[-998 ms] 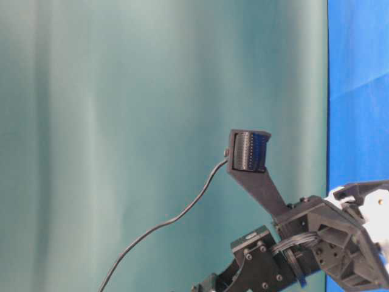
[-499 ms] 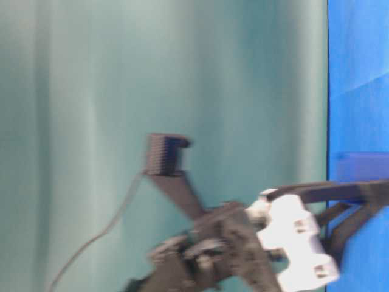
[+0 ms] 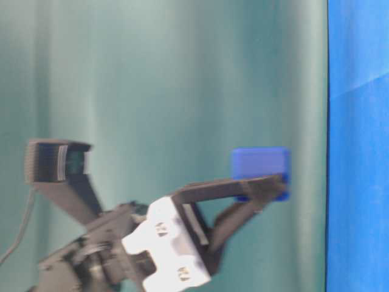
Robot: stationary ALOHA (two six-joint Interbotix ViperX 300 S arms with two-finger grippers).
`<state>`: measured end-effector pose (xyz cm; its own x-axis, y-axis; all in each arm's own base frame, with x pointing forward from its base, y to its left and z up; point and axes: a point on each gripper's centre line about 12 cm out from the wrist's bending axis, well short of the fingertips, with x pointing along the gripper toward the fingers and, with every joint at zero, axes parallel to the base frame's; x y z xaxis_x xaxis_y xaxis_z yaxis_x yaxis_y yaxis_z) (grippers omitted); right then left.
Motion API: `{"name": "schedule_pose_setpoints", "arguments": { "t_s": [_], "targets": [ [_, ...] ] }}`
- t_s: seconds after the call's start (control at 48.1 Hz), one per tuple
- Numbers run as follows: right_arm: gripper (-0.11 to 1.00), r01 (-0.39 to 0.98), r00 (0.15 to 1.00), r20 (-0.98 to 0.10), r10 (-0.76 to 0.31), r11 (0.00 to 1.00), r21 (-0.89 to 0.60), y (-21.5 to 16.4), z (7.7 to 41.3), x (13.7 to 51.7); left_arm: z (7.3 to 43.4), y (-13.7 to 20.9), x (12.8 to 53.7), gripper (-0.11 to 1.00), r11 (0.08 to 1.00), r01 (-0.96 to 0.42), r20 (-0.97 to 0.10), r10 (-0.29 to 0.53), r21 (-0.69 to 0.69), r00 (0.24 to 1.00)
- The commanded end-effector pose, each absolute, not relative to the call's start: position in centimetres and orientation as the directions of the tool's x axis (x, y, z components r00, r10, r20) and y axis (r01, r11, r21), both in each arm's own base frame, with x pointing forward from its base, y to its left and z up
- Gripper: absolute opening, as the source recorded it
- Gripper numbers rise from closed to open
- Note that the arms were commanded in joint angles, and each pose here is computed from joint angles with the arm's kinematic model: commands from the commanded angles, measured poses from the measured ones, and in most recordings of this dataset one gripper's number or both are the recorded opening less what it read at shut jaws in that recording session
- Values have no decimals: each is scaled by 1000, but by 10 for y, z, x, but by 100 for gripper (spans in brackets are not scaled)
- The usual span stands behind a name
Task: Handover the blue block to the right arm after grasping it with the left arm, then place it in the designated position.
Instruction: 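Close the left gripper on the blue cube and lift it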
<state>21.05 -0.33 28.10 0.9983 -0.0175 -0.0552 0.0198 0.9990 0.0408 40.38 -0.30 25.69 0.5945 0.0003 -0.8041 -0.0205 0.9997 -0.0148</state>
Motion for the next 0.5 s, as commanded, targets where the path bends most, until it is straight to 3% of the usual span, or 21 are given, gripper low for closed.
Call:
{"name": "schedule_pose_setpoints", "arguments": {
  "t_s": [0.0, 0.208, 0.478],
  "targets": [
    [97, 19, 999, -26, -18, 999, 45, -3, 293, 213, 294, -3, 401, 47, 1000, -18, -759, 1, -14, 651],
    [97, 19, 999, -28, -18, 998, 56, -3, 292, 213, 317, -3, 394, 47, 1000, -17, -755, 2, -13, 656],
    [97, 19, 1000, -25, -18, 998, 56, -3, 293, 213, 318, -3, 392, 47, 1000, -18, -759, 4, -11, 651]
  ]
}}
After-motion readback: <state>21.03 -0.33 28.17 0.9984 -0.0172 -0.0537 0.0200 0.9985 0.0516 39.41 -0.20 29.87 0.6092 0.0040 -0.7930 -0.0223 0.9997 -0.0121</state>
